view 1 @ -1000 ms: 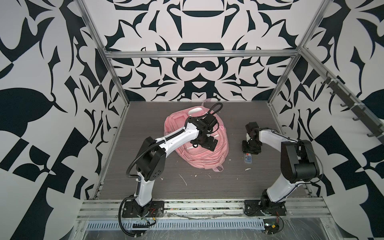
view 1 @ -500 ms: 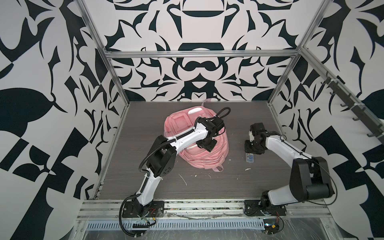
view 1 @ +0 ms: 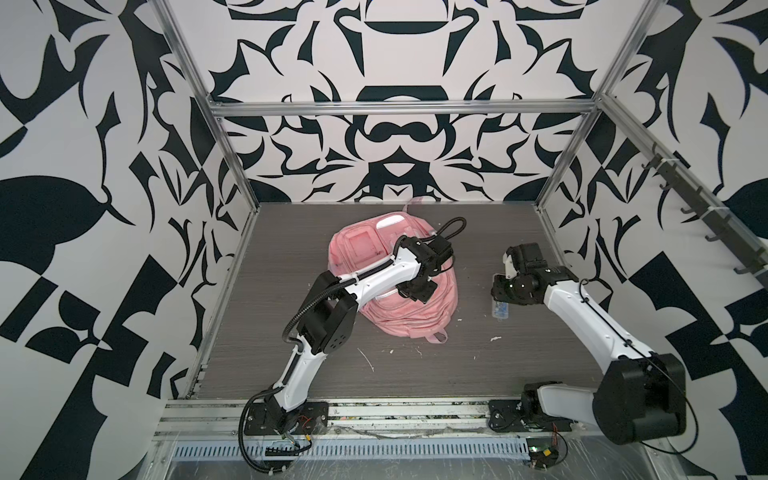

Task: Pack the student bag

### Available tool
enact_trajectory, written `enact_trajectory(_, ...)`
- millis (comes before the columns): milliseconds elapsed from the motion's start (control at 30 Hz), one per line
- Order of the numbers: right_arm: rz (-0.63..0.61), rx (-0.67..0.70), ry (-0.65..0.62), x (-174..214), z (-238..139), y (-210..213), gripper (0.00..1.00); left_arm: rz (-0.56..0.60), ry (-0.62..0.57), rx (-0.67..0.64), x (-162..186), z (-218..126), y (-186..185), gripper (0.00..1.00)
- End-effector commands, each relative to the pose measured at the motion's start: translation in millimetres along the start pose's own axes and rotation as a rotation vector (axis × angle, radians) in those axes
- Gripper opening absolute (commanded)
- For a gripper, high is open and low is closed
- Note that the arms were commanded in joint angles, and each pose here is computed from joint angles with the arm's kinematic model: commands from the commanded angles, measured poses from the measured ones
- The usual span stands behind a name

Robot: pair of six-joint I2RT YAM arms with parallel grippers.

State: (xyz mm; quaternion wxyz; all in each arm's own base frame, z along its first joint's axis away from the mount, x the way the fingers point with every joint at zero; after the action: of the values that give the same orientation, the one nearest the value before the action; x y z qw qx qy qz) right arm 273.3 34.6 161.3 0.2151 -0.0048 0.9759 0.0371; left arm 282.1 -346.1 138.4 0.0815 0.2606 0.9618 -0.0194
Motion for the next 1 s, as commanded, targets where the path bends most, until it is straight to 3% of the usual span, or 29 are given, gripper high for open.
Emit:
enact_trajectory(0,0.033,-0.03,-0.083,-19,-20,8,0.0,-0.017,-0.015,0.074,0,-24,-5,0.0)
enact_trajectory(133,0.072,-0.072,-0.129,-32,-31,20,0.0,-0.046,-0.028,0.157,-2,-43,-9,0.0)
enact_trajectory(367,0.2,-0.211,-0.248,-51,-53,44,0.0,-0.267,-0.111,0.473,-24,-87,7,0.0)
enact_trajectory(733,0.276,-0.433,-0.265,-77,-56,92,0.0,-0.332,-0.23,0.602,-57,-149,28,0.0)
enact_trajectory(967,0.335,-0.559,-0.271,-104,-48,113,0.0,-0.418,-0.257,0.782,-90,-168,28,0.0)
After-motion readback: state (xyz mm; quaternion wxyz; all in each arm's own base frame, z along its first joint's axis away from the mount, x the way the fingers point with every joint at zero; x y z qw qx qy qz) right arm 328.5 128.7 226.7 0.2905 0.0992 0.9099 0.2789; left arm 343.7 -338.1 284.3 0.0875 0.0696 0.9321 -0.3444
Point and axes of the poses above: each gripper's point midway between its finger pads, its own z axis out along the fingers, its own y axis along the line the jaws close on, x = y × z, the point moved 5 cm from there along -z, back along the fingers, and after that the axes turned 10 degrees about -z, right-handed, at the moved point
